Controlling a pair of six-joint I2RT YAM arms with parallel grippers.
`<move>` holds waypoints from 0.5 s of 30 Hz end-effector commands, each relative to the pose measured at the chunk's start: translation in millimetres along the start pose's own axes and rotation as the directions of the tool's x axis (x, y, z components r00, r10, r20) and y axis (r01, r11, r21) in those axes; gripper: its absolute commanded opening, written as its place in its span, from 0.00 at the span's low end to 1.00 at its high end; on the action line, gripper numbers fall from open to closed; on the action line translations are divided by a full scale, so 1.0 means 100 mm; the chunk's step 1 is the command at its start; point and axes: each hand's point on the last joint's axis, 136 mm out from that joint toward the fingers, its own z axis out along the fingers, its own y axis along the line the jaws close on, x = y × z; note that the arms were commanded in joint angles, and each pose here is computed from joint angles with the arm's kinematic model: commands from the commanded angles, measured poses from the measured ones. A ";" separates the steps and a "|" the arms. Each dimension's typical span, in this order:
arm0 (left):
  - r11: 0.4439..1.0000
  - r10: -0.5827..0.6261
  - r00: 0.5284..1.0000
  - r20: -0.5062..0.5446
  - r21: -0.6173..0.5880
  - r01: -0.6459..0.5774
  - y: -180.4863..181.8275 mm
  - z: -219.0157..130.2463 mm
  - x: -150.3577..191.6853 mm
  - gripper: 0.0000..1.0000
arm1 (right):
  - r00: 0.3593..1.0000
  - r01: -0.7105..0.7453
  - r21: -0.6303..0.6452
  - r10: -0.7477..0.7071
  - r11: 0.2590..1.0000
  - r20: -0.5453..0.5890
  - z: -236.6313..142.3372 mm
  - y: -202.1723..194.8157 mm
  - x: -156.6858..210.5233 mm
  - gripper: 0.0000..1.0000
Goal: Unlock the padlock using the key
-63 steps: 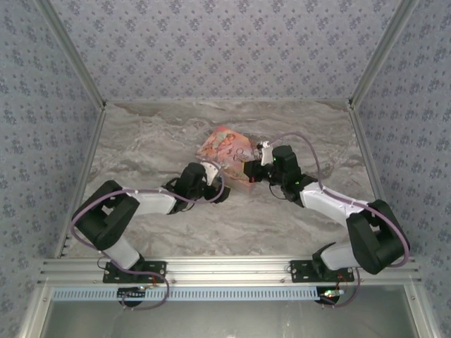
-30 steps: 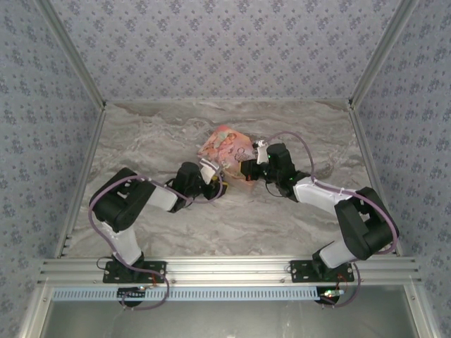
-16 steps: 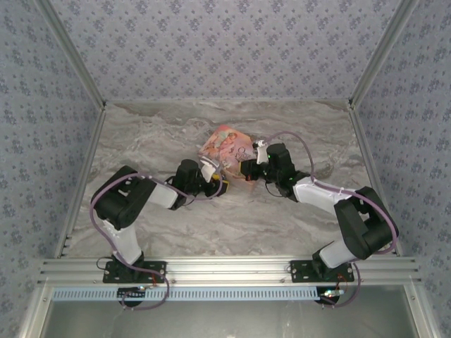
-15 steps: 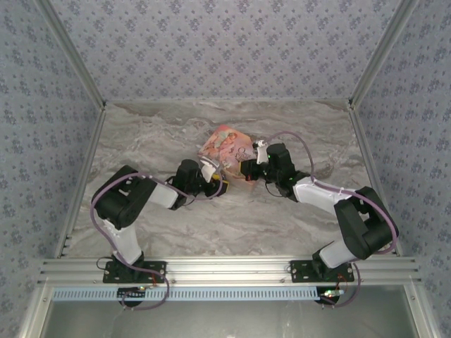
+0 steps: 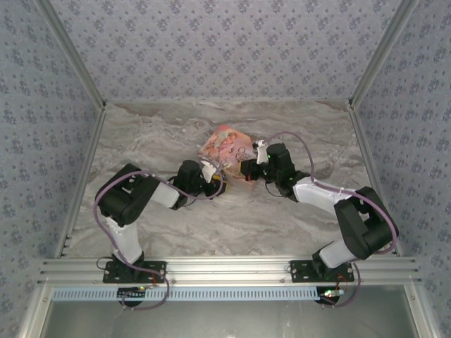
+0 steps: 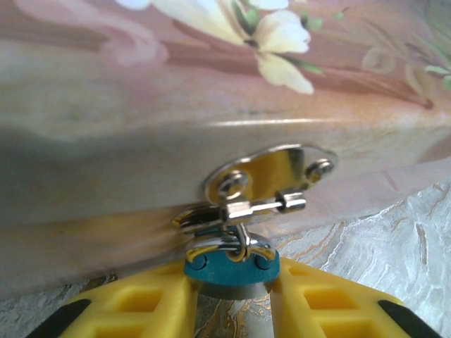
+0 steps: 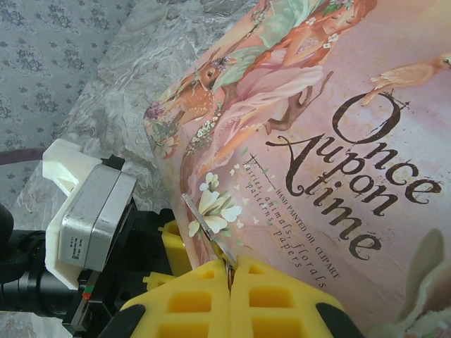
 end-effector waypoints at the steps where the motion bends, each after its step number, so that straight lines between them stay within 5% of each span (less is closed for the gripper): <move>1: 1.000 0.020 0.999 0.050 0.013 -0.021 -0.03 -0.01 -0.18 0.26 | 1.000 0.006 -0.028 -0.005 1.000 0.026 0.00 0.08 -0.11 0.00; 15: 0.987 -0.162 0.985 -0.057 -0.018 0.161 -0.16 -0.18 -0.30 0.19 | 0.991 0.097 0.025 -0.099 0.995 0.086 -0.27 0.15 -0.16 0.00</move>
